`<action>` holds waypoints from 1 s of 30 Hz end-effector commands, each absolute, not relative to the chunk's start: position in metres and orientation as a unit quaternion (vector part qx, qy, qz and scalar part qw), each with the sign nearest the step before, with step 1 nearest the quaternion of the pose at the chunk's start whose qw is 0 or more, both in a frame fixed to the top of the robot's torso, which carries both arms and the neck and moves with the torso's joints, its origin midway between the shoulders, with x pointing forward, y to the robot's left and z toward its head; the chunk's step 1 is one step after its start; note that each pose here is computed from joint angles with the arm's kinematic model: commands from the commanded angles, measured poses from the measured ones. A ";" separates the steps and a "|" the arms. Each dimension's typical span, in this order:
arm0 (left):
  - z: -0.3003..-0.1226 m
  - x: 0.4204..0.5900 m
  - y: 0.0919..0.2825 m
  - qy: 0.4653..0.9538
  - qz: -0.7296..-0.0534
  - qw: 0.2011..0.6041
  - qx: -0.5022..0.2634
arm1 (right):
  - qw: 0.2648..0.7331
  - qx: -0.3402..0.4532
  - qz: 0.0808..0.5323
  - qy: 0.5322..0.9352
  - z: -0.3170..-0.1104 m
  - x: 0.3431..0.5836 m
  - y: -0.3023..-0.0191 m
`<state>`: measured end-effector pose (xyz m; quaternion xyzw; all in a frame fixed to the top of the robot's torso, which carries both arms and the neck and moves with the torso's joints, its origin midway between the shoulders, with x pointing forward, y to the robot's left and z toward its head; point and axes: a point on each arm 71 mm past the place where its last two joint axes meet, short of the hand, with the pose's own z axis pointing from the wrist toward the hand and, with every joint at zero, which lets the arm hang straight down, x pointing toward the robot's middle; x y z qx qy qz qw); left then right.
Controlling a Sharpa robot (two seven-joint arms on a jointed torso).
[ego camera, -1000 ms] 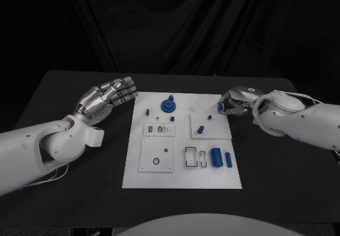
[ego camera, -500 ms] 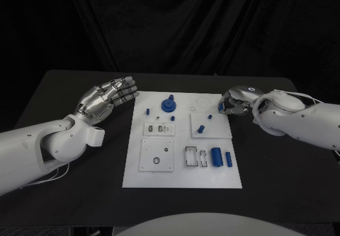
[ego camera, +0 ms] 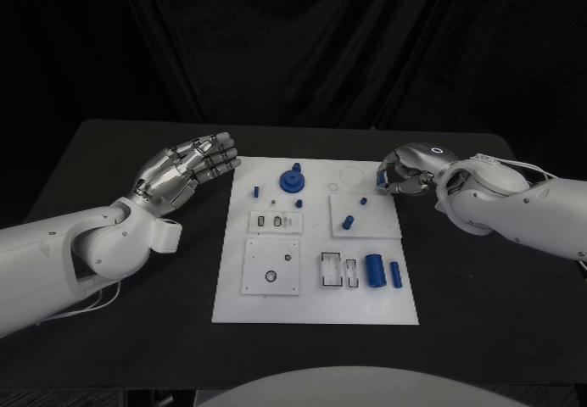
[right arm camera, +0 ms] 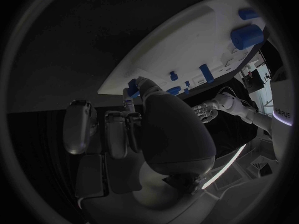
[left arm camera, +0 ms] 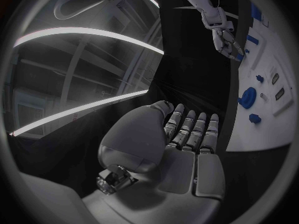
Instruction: Assemble the parts on the task board
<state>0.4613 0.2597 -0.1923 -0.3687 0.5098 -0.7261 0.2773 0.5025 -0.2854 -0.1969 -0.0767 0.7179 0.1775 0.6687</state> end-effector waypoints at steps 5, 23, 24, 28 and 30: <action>-0.189 0.460 0.261 0.491 -0.741 0.281 -0.362 | 0.704 -0.077 0.219 0.671 -0.177 0.492 -0.266; -0.190 0.460 0.258 0.494 -0.740 0.279 -0.362 | 0.644 -0.143 0.346 0.668 -0.170 0.450 -0.155; -0.190 0.460 0.257 0.494 -0.740 0.278 -0.362 | 0.638 -0.145 0.348 0.672 -0.174 0.449 -0.150; -0.190 0.461 0.255 0.494 -0.741 0.276 -0.361 | 0.626 -0.159 0.346 0.680 -0.184 0.448 -0.134; -0.190 0.461 0.255 0.494 -0.742 0.275 -0.361 | 0.624 -0.164 0.343 0.682 -0.188 0.448 -0.129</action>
